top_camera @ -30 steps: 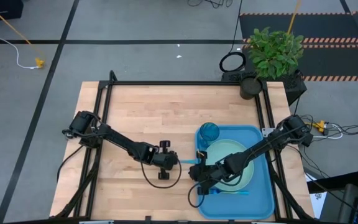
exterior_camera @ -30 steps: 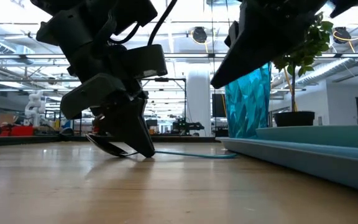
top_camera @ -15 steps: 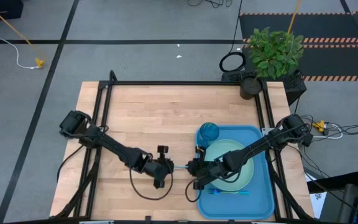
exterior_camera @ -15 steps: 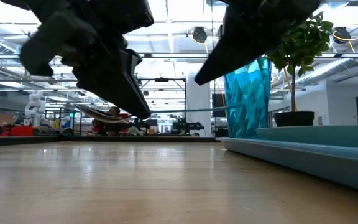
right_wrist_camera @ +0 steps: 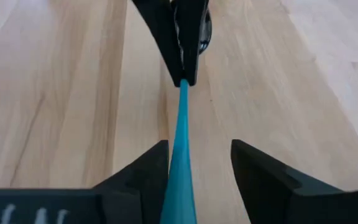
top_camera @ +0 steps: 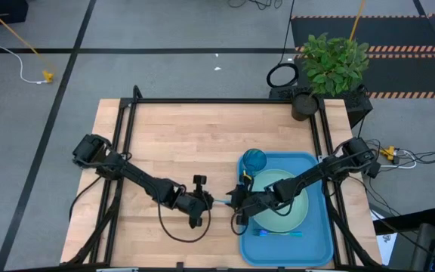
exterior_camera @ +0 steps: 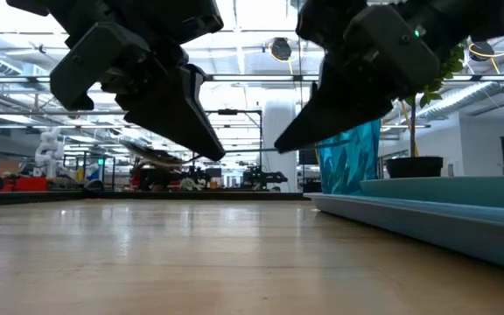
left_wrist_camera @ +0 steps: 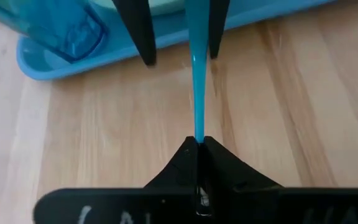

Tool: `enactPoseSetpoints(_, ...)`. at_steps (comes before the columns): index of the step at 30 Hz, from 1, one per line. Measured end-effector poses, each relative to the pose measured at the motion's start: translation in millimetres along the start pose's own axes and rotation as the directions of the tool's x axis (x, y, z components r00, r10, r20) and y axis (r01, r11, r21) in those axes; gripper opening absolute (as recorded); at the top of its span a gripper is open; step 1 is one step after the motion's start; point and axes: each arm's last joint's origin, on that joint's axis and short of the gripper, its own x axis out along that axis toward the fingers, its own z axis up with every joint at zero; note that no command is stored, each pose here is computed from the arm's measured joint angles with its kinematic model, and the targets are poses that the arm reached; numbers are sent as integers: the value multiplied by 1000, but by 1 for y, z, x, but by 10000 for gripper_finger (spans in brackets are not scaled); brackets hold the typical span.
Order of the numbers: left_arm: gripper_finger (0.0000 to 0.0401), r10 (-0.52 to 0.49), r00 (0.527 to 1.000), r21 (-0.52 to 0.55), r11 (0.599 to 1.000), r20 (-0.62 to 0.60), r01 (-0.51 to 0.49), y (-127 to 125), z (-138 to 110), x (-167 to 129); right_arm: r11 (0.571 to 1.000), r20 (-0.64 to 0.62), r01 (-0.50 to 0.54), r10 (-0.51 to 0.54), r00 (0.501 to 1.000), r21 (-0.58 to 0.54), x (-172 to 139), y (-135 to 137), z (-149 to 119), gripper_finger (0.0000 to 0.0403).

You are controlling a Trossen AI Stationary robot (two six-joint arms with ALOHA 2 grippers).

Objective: Pick and place plate/cup/fork/spoon on tray
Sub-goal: Put the blue spoon on the blue serving tray to the left of the blue fork

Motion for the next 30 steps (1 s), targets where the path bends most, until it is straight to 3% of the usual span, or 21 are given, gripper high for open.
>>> enactPoseSetpoints(6, 18, 0, 1000, 1, 1000, 5, 0, 0, 1, 0, 998, 25, -54, 54, 998, 12, 1, -1, -1, 165)
enactPoseSetpoints(16, 16, -2, 999, 4, 1000, 35, 2, 0, 4, 0, 998, 38, -59, 59, 998, -1, 1, 0, 0, 157)
enactPoseSetpoints(30, 17, 0, 999, -7, 1000, 49, 0, 0, 6, -1, 998, 29, -56, 57, 998, -18, 1, 0, -1, 35)
